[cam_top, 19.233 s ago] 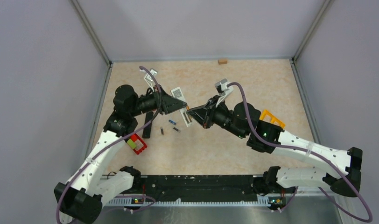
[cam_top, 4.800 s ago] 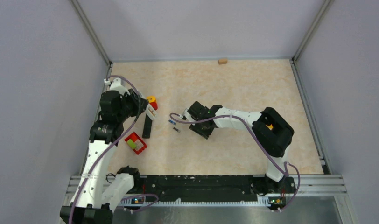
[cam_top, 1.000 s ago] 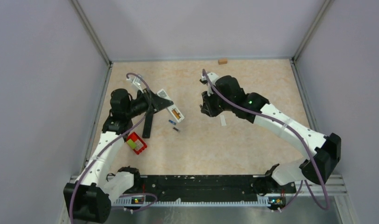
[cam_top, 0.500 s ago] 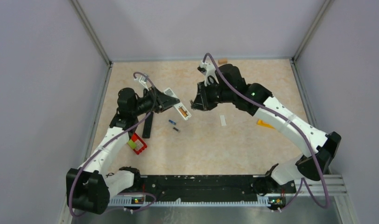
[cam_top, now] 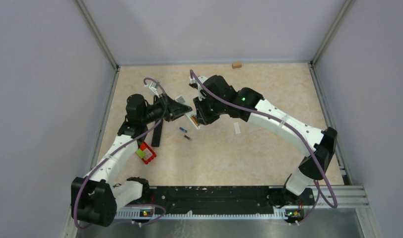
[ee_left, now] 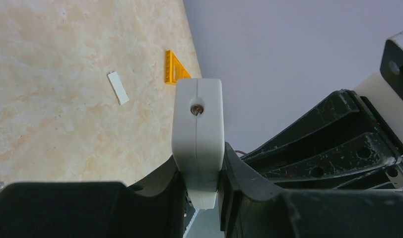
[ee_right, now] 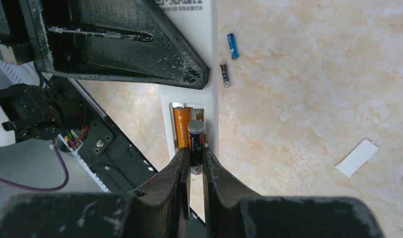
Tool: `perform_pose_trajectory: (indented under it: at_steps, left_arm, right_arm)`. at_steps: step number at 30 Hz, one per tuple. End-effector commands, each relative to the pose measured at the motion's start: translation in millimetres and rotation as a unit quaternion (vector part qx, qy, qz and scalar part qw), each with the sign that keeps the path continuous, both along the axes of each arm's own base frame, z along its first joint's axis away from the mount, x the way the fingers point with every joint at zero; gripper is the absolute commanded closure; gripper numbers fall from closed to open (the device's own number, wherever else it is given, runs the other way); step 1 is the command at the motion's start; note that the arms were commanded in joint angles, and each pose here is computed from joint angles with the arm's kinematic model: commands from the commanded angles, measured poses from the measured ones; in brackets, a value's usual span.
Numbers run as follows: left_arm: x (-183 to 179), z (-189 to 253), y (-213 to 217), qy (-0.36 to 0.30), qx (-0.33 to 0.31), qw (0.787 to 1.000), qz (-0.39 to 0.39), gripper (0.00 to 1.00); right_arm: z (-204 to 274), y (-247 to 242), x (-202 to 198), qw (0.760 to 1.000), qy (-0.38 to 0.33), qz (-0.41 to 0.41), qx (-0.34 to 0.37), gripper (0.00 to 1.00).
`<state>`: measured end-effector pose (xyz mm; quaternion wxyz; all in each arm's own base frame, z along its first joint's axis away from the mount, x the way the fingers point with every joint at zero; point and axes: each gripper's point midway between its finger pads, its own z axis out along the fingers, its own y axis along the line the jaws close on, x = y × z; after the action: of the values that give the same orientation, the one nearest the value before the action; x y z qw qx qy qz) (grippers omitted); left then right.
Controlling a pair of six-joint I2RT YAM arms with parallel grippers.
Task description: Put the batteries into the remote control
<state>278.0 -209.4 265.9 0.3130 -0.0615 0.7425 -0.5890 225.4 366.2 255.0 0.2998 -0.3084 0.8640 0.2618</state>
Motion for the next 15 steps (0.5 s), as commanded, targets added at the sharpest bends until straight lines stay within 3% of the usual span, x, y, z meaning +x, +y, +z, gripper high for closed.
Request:
perform_pose_trajectory:
  at_steps: [1, 15]
  left_arm:
    - [-2.0, 13.0, -2.2, -0.037, -0.007, 0.999, -0.01, 1.0]
    - [3.2, 18.4, -3.8, -0.037, -0.011, 0.999, -0.012, 1.0]
  right_arm:
    - [22.4, -2.7, 9.8, 0.999, -0.04, -0.007, -0.009, 0.85]
    - [16.2, -1.2, 9.1, 0.998, -0.039, 0.007, -0.038, 0.81]
